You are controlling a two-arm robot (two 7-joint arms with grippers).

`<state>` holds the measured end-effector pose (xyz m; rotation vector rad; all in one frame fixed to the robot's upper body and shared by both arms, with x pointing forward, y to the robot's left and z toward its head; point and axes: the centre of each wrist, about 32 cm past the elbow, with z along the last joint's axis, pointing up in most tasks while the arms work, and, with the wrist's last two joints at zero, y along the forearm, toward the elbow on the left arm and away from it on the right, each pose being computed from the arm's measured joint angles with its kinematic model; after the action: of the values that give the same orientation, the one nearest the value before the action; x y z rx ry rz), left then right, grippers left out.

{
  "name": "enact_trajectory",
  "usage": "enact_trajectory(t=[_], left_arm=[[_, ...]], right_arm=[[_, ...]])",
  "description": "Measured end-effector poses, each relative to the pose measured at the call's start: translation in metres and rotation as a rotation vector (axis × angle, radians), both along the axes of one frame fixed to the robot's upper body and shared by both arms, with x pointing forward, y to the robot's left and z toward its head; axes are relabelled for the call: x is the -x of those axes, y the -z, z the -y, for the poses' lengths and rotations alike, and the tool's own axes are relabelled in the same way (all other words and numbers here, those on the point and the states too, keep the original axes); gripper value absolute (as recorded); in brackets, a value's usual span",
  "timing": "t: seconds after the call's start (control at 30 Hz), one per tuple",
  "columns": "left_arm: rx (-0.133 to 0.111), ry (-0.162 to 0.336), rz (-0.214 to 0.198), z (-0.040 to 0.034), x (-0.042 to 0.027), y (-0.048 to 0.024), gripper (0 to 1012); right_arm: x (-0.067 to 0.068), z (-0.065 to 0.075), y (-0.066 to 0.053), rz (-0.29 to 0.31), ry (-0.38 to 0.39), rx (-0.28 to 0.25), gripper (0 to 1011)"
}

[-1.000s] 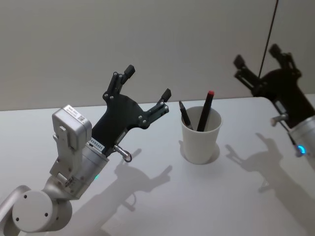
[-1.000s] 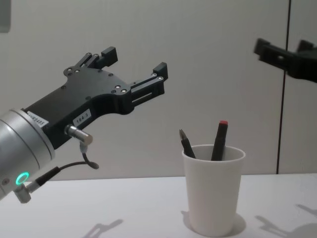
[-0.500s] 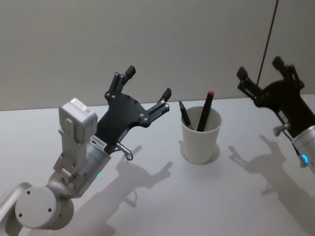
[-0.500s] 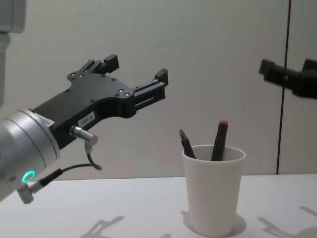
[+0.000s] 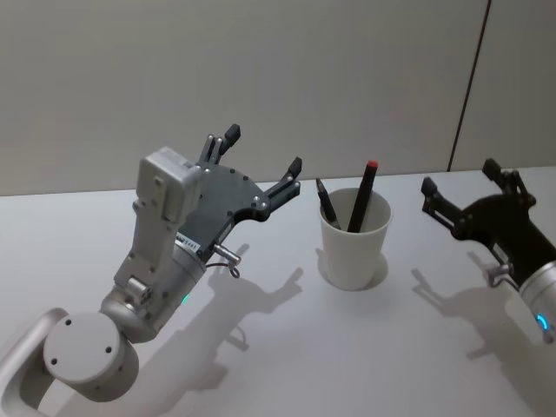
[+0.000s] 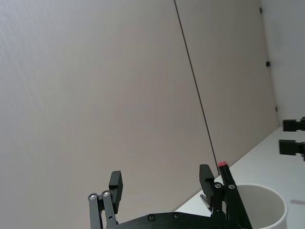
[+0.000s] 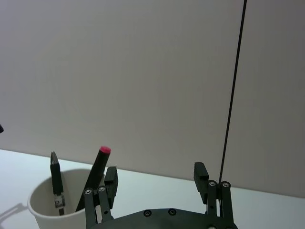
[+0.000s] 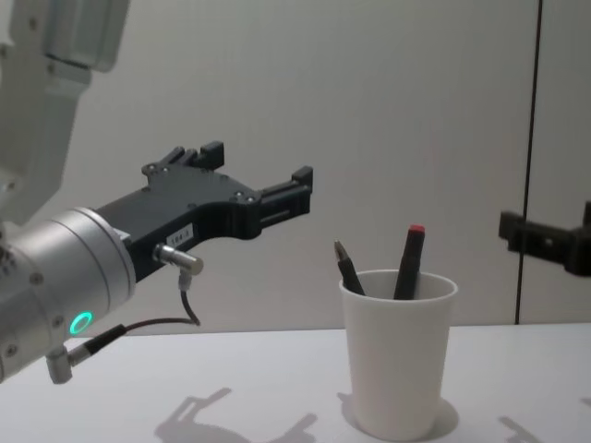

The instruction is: Place the pen into the pen holder.

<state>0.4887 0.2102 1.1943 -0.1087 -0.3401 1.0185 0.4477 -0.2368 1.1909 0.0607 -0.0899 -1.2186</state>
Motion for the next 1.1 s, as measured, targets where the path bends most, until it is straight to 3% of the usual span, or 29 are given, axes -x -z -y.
enact_trajectory(t=[0.57, 1.1], left_arm=[[-0.078, -0.109, -0.124, 0.0107, -0.0029, -0.0093, 1001], [-0.088, -0.122, -0.137, 0.0119, -0.0032, -0.0103, 1001]], right_arm=[[0.004, 0.000, 0.002, -0.030, 0.012, 0.018, 1001], [0.004, 0.000, 0.002, -0.030, 0.011, 0.018, 1001]])
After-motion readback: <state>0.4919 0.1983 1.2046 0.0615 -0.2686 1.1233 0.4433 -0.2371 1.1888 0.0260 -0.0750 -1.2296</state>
